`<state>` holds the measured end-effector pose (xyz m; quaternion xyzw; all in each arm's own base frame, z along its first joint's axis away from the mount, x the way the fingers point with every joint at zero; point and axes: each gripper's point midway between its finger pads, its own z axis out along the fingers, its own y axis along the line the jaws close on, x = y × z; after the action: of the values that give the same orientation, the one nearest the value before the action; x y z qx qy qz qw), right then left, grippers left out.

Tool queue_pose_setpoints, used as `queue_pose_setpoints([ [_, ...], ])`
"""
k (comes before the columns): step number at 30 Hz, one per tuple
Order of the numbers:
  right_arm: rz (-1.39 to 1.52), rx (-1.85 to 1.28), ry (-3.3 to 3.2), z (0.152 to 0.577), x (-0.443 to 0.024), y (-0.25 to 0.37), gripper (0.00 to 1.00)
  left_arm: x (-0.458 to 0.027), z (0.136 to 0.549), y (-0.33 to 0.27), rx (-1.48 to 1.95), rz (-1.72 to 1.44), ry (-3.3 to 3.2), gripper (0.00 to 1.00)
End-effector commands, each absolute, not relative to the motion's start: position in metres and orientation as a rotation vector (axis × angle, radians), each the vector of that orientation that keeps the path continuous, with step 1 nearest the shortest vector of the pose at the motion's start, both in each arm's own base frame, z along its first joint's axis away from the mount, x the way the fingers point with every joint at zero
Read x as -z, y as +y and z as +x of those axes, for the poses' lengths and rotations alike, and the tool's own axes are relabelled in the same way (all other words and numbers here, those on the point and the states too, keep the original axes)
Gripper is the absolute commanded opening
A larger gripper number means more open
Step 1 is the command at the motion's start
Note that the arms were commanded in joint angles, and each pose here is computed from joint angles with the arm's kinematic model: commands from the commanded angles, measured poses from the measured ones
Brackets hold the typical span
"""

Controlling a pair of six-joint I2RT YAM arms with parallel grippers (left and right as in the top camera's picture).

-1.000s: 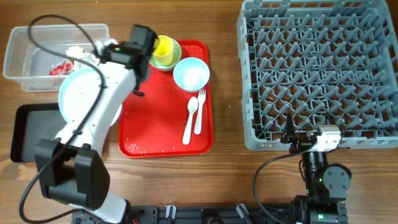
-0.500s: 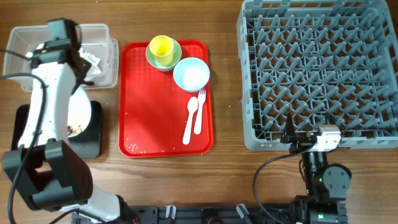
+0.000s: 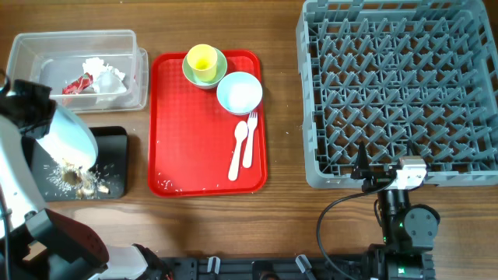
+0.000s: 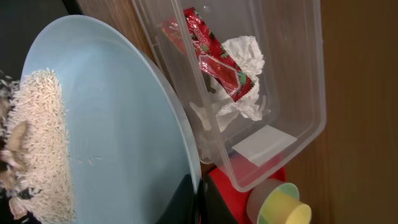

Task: Sort waste into correct bins and load items into the dishwasher rack
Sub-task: 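Tilt the plate with the left gripper to dump rice onto the black tray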

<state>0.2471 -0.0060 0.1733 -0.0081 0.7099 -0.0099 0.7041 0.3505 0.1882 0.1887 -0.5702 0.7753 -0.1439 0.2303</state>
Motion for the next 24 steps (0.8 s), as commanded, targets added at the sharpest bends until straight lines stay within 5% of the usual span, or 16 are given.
queue_pose_setpoints([
  [1,-0.007,0.030,1.572,0.247,-0.175,-0.008,1.00,-0.211,0.351,0.189,0.613,-1.460,2.102,0.04],
  [8,-0.007,0.030,1.572,0.247,-0.175,-0.008,1.00,-0.232,0.348,0.182,0.881,-1.328,2.057,0.04],
  [24,-0.007,0.030,1.572,0.247,-0.175,-0.008,1.00,-0.234,0.337,0.186,0.917,-1.257,2.067,0.04],
])
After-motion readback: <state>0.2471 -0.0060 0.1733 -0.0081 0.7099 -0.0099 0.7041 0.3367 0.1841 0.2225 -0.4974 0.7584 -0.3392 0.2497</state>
